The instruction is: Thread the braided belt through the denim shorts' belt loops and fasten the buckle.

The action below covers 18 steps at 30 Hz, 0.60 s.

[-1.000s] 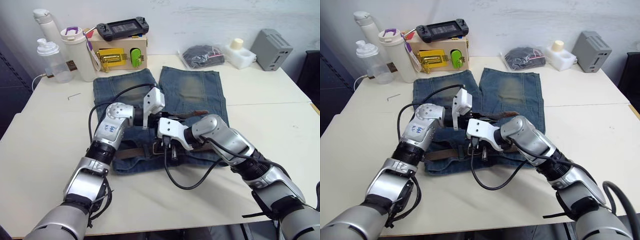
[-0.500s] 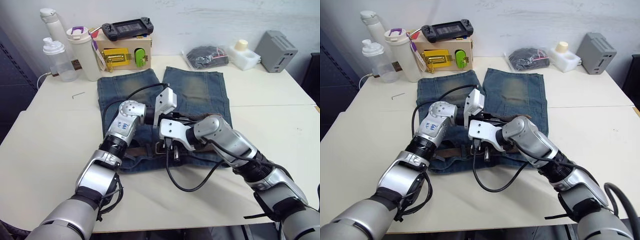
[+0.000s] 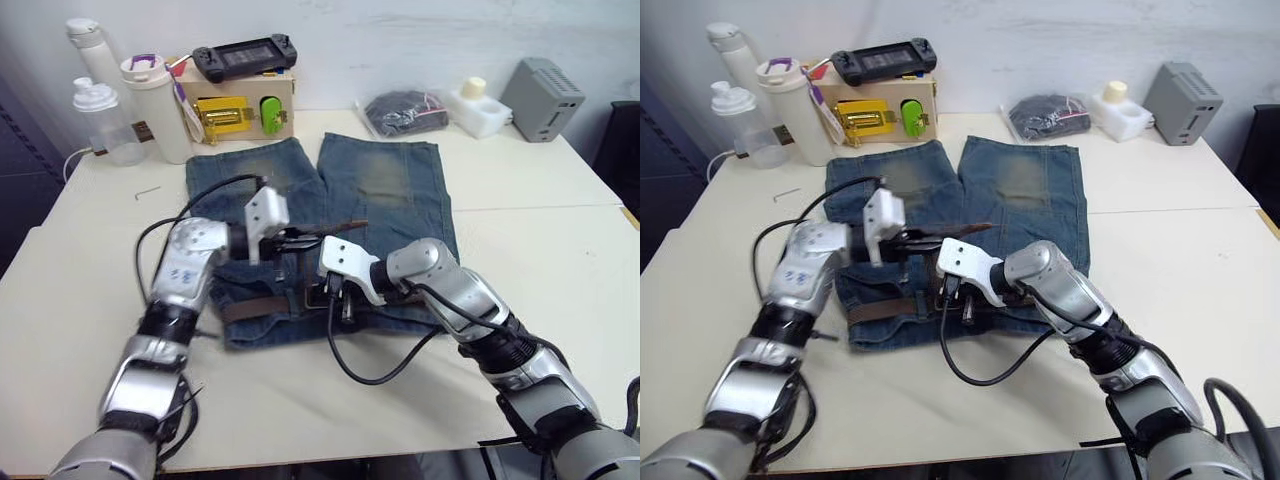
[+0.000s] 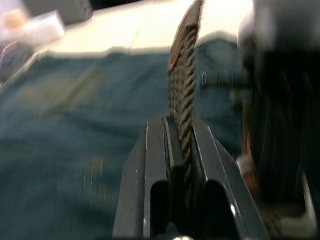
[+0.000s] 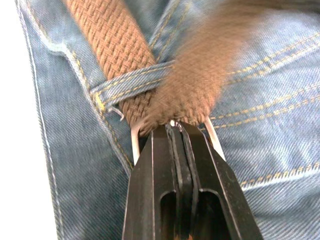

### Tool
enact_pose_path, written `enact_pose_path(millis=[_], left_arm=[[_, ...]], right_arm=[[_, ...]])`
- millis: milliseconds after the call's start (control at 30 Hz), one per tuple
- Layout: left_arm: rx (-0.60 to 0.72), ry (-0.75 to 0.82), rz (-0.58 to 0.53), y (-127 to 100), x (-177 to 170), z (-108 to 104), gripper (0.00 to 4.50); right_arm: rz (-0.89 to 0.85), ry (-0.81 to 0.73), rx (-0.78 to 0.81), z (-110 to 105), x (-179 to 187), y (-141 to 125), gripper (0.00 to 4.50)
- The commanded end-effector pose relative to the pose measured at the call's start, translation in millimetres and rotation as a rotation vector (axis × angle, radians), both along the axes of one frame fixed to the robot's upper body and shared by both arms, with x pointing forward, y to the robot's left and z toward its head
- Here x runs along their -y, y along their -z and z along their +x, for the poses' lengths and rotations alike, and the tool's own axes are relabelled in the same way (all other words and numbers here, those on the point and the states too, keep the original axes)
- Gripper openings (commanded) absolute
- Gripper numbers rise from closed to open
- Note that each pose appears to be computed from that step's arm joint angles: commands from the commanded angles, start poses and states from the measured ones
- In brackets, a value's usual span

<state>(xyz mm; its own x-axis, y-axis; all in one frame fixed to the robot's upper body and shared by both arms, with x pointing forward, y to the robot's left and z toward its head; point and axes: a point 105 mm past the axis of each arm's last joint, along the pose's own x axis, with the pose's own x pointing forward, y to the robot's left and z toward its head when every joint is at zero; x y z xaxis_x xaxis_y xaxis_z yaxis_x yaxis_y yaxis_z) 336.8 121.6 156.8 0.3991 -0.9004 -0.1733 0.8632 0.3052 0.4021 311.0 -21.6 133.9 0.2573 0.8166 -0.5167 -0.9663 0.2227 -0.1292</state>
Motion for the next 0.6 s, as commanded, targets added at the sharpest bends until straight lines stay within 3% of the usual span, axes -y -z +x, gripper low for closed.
enact_pose_path(millis=[33,133,433,533,600], left_arm=[[0.128,-0.044,0.092,-11.5,-5.2,-12.1,0.00],[0.161,-0.046,0.196,2.1,-7.0,-23.3,0.00],[0.182,-0.105,0.185,7.2,-1.1,-28.1,0.00],[0.174,-0.113,0.174,7.0,-0.5,-28.5,0.00],[0.171,-0.113,0.169,6.2,0.1,-28.4,0.00]], right_arm=[[0.041,0.106,-0.024,6.5,10.5,-2.2,0.06],[0.065,0.132,-0.008,5.7,14.9,-10.0,0.06],[0.178,0.211,0.025,-7.2,23.3,-34.9,0.06],[0.175,0.203,0.101,-19.4,34.6,-42.0,0.98],[0.161,0.167,0.165,-31.2,38.3,-43.2,1.91]])
